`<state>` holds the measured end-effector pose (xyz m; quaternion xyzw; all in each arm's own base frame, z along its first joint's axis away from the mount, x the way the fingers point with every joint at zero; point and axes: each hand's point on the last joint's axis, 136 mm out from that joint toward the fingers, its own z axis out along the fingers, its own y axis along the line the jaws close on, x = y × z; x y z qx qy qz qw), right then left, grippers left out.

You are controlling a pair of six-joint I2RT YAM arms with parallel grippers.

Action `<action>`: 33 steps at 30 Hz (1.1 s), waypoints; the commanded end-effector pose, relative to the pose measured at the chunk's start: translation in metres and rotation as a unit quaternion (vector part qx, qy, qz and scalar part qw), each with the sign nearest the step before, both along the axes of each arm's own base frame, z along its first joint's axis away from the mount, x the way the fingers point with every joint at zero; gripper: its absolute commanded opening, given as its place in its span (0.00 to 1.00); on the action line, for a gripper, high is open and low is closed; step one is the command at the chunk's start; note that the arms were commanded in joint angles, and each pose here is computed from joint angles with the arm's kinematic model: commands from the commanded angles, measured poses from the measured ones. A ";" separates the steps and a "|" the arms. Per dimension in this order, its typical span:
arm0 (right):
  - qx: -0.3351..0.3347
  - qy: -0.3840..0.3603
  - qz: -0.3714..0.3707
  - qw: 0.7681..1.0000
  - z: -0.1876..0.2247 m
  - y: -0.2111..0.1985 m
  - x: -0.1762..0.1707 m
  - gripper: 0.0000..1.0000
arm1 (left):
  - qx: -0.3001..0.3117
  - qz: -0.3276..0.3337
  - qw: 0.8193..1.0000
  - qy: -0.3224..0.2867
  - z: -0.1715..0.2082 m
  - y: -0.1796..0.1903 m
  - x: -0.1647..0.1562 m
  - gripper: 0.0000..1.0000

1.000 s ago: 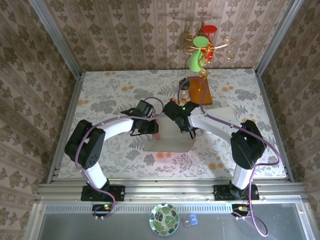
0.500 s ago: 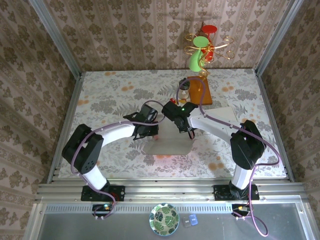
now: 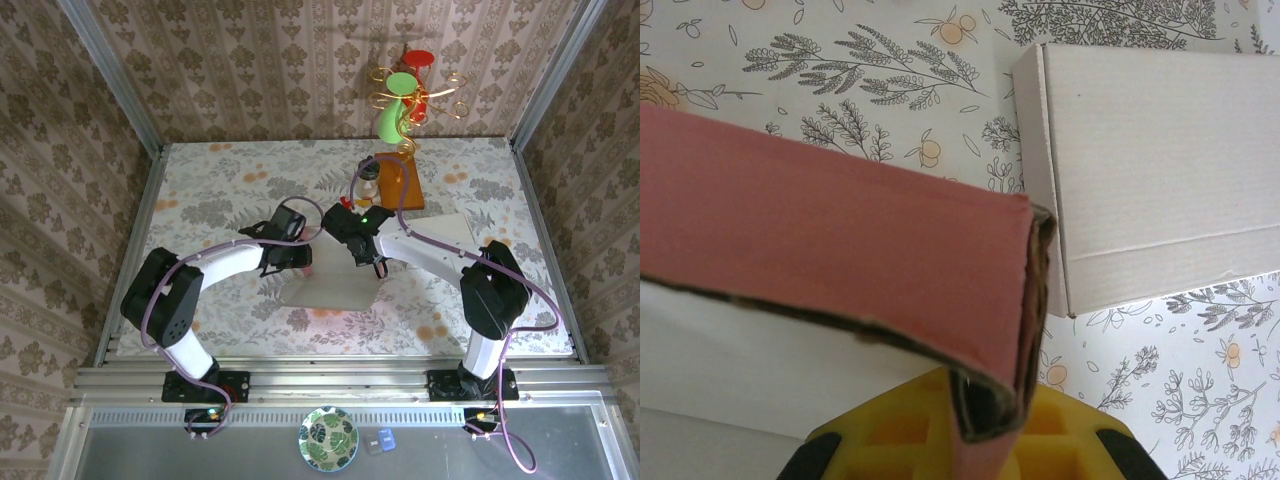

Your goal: Fold the paper box

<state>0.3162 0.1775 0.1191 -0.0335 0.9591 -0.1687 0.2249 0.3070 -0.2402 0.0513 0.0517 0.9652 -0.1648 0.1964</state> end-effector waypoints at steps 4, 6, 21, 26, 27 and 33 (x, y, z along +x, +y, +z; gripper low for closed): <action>-0.040 0.032 0.007 0.999 -0.009 -0.011 -0.012 0.00 | -0.010 -0.003 0.999 -0.049 0.022 0.004 0.017 0.35; -0.040 0.033 0.007 0.999 -0.010 -0.012 -0.012 0.00 | -0.024 -0.010 0.998 -0.055 0.027 -0.001 0.019 0.35; -0.038 0.035 0.004 0.999 -0.012 -0.011 -0.012 0.00 | -0.032 -0.034 0.999 -0.026 0.011 -0.009 0.008 0.32; -0.036 0.033 0.003 0.999 -0.011 -0.010 -0.011 0.00 | -0.014 -0.039 0.999 -0.015 0.002 -0.008 0.002 0.29; -0.036 0.032 0.003 0.999 -0.011 -0.010 -0.011 0.00 | -0.008 -0.040 0.999 -0.016 0.000 -0.008 0.001 0.29; -0.037 0.033 0.002 0.999 -0.011 -0.010 -0.010 0.00 | 0.024 -0.044 0.999 -0.016 -0.006 -0.003 -0.003 0.24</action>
